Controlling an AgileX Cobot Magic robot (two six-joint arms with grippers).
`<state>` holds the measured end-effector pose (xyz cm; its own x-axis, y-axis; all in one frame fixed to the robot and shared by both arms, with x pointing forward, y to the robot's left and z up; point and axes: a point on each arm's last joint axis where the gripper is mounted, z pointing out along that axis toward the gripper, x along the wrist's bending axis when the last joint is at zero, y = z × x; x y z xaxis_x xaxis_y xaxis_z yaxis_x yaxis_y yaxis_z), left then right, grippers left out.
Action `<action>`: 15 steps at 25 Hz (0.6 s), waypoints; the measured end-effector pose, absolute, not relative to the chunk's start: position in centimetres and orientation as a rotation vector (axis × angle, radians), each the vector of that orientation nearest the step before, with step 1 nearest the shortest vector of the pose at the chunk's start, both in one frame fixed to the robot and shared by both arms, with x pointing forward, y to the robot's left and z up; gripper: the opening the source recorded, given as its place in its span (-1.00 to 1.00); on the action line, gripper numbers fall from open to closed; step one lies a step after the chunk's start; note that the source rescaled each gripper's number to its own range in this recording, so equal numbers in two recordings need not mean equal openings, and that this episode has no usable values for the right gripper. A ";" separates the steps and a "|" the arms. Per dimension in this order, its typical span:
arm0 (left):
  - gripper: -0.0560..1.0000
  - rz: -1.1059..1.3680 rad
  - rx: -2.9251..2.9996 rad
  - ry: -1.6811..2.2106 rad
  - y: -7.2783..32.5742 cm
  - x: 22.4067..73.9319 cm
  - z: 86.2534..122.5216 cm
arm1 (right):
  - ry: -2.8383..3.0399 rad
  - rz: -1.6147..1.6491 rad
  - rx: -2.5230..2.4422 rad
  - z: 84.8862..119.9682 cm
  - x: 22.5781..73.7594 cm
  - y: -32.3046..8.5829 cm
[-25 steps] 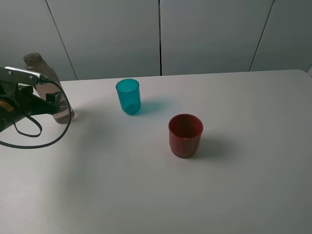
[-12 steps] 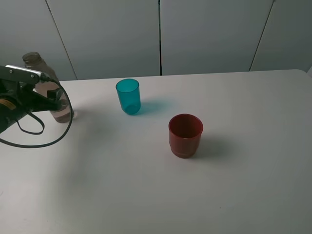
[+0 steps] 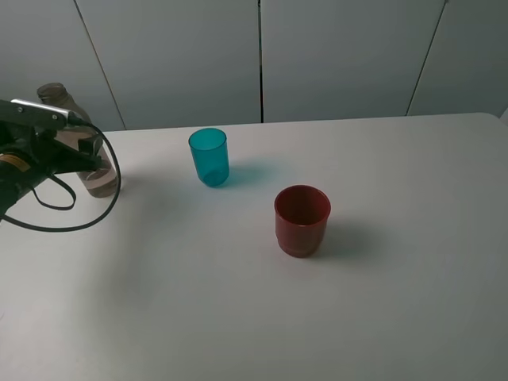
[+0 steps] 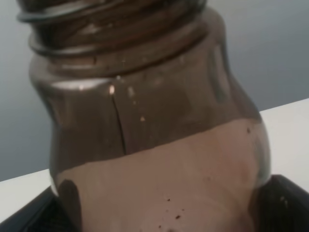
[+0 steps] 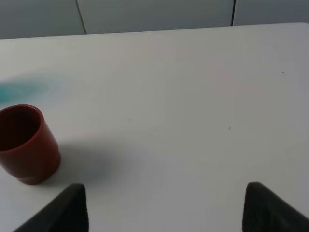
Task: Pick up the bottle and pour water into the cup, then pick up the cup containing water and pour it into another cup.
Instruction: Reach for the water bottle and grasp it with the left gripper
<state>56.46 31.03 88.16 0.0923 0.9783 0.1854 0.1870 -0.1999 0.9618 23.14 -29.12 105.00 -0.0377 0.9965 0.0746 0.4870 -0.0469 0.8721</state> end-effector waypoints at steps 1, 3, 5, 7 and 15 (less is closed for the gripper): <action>0.99 1.196 1.531 1.199 31.0 56.5 87.9 | 1.589 1.015 1.599 105.0 23.1 -29.1; 0.99 1.194 1.532 1.200 31.0 56.6 87.5 | 1.589 1.015 1.599 105.0 23.1 -29.1; 0.99 1.201 1.524 1.196 31.1 57.0 87.5 | 1.589 1.015 1.599 105.0 23.1 -29.1; 0.99 1.206 1.518 1.193 31.1 57.4 87.5 | 1.589 1.015 1.599 105.0 23.1 -29.1; 0.99 1.201 1.521 1.198 31.2 58.0 86.4 | 1.589 1.015 1.599 105.0 23.1 -29.1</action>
<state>58.02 31.15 86.43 0.0857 0.9797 0.1810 0.1785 -0.1938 0.9647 23.14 -29.12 105.00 -0.0377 0.9965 0.0746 0.4870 -0.0469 0.8721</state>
